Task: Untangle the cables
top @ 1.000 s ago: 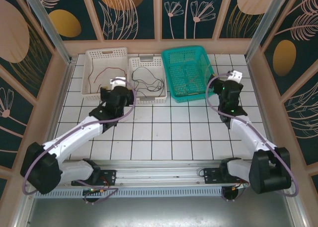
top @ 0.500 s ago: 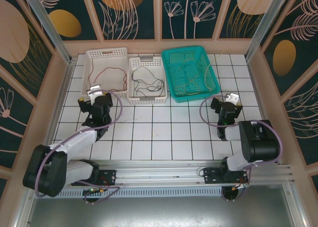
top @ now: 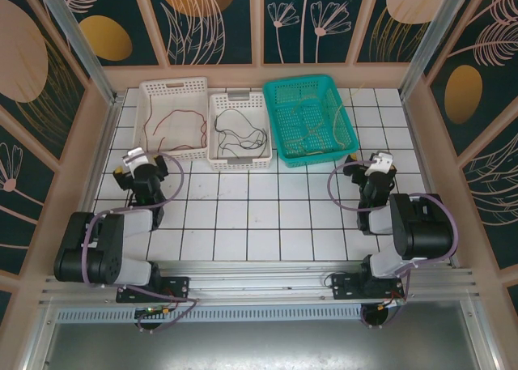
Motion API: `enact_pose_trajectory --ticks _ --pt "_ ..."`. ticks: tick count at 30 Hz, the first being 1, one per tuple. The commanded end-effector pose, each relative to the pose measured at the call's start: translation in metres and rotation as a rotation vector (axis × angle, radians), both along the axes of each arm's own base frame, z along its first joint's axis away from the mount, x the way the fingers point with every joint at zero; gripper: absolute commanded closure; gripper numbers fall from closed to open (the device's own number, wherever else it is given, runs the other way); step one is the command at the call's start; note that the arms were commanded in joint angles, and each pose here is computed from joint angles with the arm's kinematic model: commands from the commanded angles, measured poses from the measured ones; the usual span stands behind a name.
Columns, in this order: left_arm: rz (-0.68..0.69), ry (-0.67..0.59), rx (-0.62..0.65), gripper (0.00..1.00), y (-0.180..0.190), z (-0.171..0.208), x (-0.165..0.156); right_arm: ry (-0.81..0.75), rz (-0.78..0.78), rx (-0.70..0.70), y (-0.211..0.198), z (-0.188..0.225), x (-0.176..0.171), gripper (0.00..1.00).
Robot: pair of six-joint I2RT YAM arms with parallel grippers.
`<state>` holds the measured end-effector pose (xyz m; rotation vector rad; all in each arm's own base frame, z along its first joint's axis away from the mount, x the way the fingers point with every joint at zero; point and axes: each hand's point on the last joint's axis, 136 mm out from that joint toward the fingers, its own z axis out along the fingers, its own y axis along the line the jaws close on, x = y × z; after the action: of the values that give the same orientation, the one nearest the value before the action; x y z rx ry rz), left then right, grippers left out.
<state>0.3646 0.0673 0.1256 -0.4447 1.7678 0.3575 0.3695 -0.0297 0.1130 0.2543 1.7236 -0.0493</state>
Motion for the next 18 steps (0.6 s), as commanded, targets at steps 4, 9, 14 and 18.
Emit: enact_pose_trajectory --ticks 4,9,14,18 --pt "-0.28 -0.14 -0.032 0.01 -0.035 0.009 0.015 -0.053 0.016 -0.008 0.002 0.012 0.001 0.01" --pt "-0.222 -0.179 -0.032 0.01 -0.027 0.011 0.006 -0.048 0.018 -0.005 0.003 0.011 0.001 0.01" --pt "-0.221 -0.187 -0.029 0.01 -0.027 0.012 0.004 -0.05 0.017 -0.005 0.003 0.011 0.002 0.01" --pt "-0.226 -0.189 -0.029 0.02 -0.028 0.012 0.003 -0.049 0.019 -0.005 0.003 0.011 0.002 0.01"
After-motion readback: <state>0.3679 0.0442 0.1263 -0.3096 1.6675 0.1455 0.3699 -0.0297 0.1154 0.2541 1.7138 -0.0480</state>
